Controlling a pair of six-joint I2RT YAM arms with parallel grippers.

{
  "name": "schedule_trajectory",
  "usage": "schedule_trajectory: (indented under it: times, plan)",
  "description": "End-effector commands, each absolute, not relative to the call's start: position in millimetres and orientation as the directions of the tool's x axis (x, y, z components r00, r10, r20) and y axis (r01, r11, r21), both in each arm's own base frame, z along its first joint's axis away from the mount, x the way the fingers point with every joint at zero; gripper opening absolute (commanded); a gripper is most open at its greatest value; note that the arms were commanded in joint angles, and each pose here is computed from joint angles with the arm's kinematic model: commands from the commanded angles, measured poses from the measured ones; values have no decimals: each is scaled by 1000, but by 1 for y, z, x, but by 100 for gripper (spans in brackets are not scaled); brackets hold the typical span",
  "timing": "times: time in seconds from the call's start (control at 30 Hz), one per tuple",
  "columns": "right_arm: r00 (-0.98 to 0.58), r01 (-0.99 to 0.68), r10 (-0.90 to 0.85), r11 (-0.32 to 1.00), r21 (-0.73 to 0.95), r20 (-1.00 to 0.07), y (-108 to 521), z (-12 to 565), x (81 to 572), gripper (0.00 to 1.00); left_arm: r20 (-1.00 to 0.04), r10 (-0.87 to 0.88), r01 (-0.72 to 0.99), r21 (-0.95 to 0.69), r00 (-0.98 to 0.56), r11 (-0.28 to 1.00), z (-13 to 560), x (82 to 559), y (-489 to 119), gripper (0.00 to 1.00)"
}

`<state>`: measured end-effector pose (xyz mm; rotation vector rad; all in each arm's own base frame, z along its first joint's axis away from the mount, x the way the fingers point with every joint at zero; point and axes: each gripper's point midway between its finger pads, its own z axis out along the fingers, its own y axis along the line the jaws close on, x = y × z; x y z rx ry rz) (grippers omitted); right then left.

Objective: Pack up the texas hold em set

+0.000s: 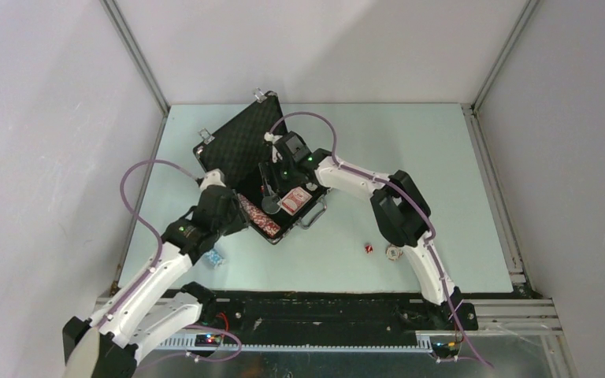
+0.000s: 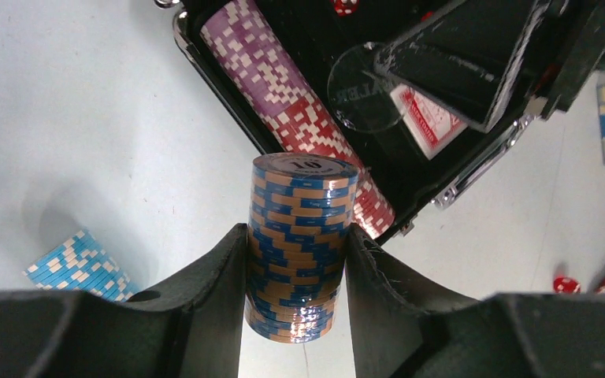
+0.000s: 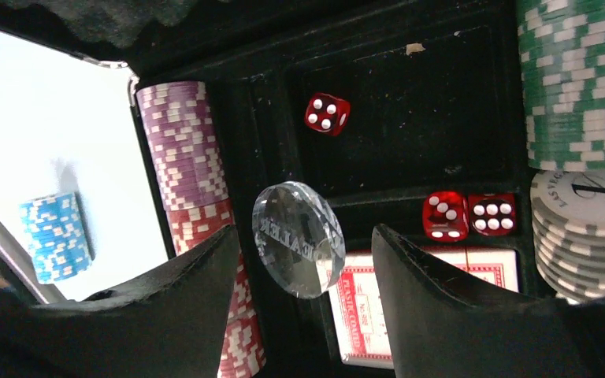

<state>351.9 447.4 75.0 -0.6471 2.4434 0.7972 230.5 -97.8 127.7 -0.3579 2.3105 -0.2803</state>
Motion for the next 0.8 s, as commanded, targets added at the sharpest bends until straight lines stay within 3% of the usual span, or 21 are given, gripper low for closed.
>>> schedule_trajectory:
  times: [0.0, 0.23, 0.53, 0.77]
  plan:
    - [-780, -558, -288, 722, 409, -556, 457, 69, 356, 64, -695, -486, -179, -469, -530, 865, 178, 262, -105, 0]
    - [-802, -563, -322, 690, 455, -504, 463, 65, 343, 59, -681, -562, -232, -519, -470, 823, 190, 279, -95, 0]
    - [-796, -586, -345, 645, 490, -498, 463, 75, 333, 16, -676, -595, -248, -546, -434, 800, 198, 300, -96, 0]
    - [-824, -559, -340, 617, 554, -453, 465, 69, 331, 16, -657, -632, -318, -546, -412, 775, 187, 313, -92, 0]
